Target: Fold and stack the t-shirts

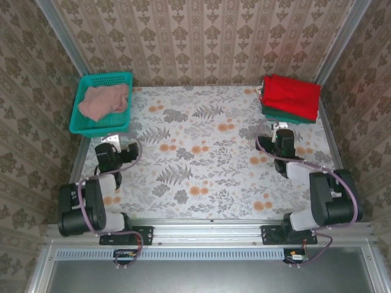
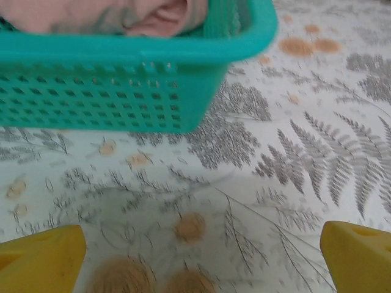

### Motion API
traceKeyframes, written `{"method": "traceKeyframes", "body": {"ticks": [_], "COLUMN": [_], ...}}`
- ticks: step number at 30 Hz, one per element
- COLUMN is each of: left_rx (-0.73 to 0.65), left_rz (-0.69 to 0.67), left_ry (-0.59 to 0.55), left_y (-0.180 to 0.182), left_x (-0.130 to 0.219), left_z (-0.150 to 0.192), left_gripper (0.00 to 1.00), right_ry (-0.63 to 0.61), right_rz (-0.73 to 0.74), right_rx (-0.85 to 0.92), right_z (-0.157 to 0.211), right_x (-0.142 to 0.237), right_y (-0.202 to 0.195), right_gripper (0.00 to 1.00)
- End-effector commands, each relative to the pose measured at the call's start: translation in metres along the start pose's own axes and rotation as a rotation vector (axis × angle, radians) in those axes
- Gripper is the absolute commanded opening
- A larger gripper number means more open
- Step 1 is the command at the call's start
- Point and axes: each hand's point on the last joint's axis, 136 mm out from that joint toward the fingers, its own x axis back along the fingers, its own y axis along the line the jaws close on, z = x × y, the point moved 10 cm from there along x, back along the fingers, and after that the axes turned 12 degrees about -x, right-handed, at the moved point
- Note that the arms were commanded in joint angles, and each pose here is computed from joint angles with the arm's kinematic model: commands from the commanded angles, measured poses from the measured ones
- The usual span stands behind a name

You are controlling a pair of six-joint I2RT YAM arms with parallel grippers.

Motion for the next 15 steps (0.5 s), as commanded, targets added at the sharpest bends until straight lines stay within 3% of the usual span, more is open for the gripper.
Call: {"method": "traceKeyframes", "body": {"ticks": [1, 7, 15], "left_rx": [-0.070, -0.146, -0.165], "left_rz": [0.164, 0.062, 0.022], "left_ry": [-0.237, -0.083, -0.082], "left_y": [-0.008, -0.025, -0.028], "left_x": [-0.002, -0.025, -0.026], "left_z": [-0.016, -0.016, -0.017], "left_gripper": [1.00, 1.00, 1.00], "right_ry": [-0.055, -0.188, -0.203], "right_rz": [-0.039, -0.083, -0.071], "right_rx": [0.027, -0.003, -0.009], "right_z": [-0.015, 0.009, 0.008], "right_x": [-0.002, -0.003, -0.002], "right_y": [0.008, -0.008, -0.009], "right_gripper": [1.00, 1.00, 1.00]}}
